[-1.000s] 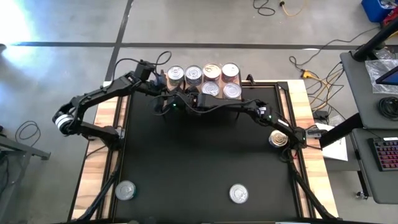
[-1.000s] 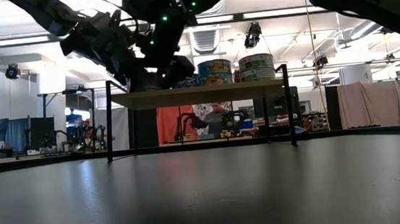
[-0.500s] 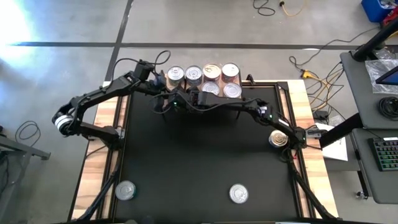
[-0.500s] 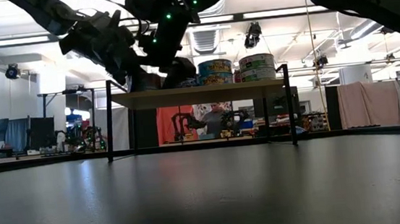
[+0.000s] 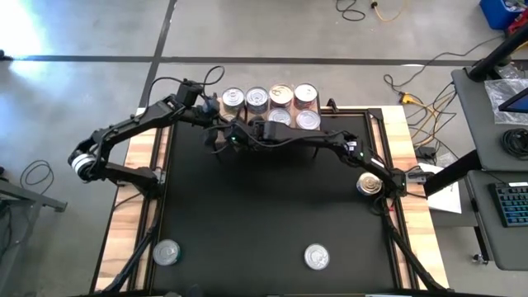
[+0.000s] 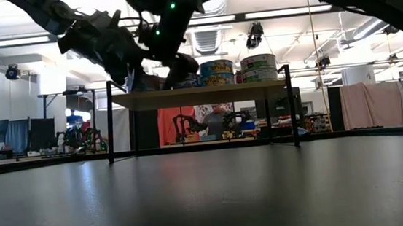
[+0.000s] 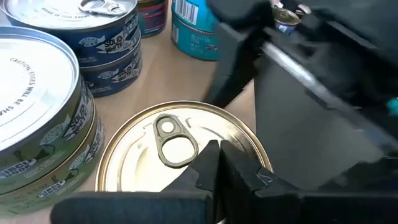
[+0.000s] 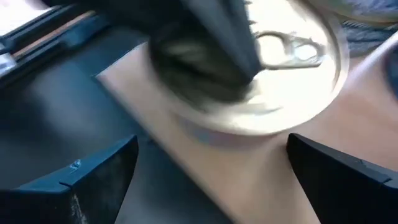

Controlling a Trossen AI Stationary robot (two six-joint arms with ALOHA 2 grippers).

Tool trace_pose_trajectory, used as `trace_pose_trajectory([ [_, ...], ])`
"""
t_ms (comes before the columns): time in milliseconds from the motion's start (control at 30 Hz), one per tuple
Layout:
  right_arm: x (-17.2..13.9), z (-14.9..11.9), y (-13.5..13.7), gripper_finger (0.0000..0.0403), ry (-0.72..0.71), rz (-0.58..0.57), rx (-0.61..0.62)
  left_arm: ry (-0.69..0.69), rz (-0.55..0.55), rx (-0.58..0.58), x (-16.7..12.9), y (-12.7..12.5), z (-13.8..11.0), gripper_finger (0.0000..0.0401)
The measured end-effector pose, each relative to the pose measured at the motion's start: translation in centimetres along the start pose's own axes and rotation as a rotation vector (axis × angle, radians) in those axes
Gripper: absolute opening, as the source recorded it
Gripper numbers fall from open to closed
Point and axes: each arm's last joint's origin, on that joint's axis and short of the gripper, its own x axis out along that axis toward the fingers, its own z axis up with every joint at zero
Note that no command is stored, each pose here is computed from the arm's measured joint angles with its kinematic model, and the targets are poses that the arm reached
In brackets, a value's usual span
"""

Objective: Stack canned seafood by type on shelf
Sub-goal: Put the blue-pink tuna can on the shelf, then stack the blue-pink tuna can on top of the other blue-pink tuna can on the shelf

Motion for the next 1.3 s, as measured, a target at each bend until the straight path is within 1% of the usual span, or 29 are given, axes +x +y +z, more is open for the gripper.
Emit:
trace_pose_trajectory([
  [300,-3.4,1.1,-0.4,0.04,0.03,0.066,-0.008,-0.019,0.019,-0.018,-0.9,-0.5,0.3,0.0],
  [600,-7.0,2.7,-0.4,0.04,-0.052,0.111,0.011,-0.049,0.023,-0.007,-1.8,-1.0,0.7,0.0],
  [667,-7.6,2.9,-0.5,0.04,-0.064,0.114,0.007,-0.061,0.017,-0.01,-1.9,-1.2,0.8,0.0],
  [800,-8.2,3.1,-0.3,0.04,-0.081,0.122,-0.004,-0.113,-0.009,-0.056,-2.3,-1.4,1.4,0.0],
  [933,-9.0,3.2,0.5,0.04,-0.123,0.152,-0.034,-0.149,-0.019,-0.044,-3.1,-2.1,1.9,0.0002],
  [1033,-9.9,3.0,1.8,0.04,-0.162,0.192,-0.091,-0.197,-0.04,-0.06,-4.6,-3.4,2.4,0.002],
  [1133,-11.5,3.0,2.5,0.04,-0.196,0.226,-0.122,-0.253,-0.115,-0.094,-6.1,-5.1,3.0,0.0051],
  [1233,-13.5,3.4,2.4,0.04,-0.231,0.241,-0.145,-0.288,-0.176,-0.083,-7.3,-7.2,3.5,0.0091],
  [1300,-14.7,3.8,2.1,0.04,-0.261,0.221,-0.151,-0.294,-0.214,-0.063,-7.9,-8.8,3.6,0.0119],
])
